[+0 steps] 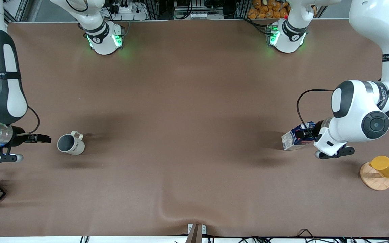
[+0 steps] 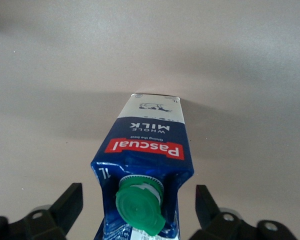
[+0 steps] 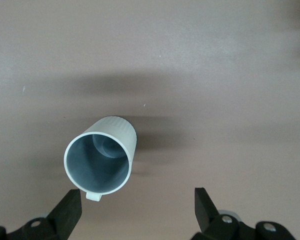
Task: Place milk next to cup
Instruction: 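Grasp the milk carton with the left gripper while the right gripper grasps the mug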
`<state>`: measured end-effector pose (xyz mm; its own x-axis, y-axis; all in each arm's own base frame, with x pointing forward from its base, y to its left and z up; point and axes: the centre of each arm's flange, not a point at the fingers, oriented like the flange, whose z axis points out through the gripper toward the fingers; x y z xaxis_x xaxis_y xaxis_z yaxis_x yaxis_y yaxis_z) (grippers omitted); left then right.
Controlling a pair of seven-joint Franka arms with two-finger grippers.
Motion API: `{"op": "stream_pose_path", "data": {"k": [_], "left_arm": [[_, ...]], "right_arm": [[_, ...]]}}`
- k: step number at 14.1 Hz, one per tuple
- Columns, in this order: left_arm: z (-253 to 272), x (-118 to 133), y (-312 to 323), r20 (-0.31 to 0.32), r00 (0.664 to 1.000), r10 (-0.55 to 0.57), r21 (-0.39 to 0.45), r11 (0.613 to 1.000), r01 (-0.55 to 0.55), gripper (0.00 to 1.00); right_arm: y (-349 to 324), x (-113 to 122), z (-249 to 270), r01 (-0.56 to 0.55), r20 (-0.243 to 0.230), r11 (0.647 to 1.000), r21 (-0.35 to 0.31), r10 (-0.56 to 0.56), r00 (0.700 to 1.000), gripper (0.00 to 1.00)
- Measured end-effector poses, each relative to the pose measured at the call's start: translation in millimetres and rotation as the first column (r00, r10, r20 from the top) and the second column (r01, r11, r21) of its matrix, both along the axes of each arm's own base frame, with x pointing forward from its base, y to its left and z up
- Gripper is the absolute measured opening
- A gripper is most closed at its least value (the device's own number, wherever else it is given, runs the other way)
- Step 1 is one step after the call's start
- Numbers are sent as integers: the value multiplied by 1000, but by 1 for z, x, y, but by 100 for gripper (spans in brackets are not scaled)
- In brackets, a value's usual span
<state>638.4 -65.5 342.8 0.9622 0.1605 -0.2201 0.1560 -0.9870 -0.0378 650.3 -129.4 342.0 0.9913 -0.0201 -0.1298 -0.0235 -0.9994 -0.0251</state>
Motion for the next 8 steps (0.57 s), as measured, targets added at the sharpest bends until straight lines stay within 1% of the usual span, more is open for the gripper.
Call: {"op": "stream_pose_path", "data": {"k": [1,2,3,4,5,6,8], "left_arm": [[0,0,0,0,1000,0,0,1000,0,84],[0,0,0,0,1000,2,0,1000,-2,72],[0,0,0,0,1000,4,1,1000,-4,63],[1,0,0,1,1000,5,1,1000,-5,50],[1,0,-1,2,1000,5,1,1000,-5,42],[1,0,-1,2,1000,5,1,1000,-5,40],[2,1,-1,4,1000,5,1,1000,-5,38]], "right_arm": [[0,0,-1,0,-1,1000,0,0,1000,100],[-1,1,-5,1,-2,1000,0,-1,1000,100],[-1,1,-13,1,-7,1000,1,-1,1000,100],[-1,2,-22,1,-15,1000,2,-1,1000,100],[0,2,-32,-1,-21,1000,3,1,1000,100],[3,2,-42,-4,-23,1000,4,4,1000,100],[7,0,-59,-10,-25,1000,5,10,1000,100]]}}
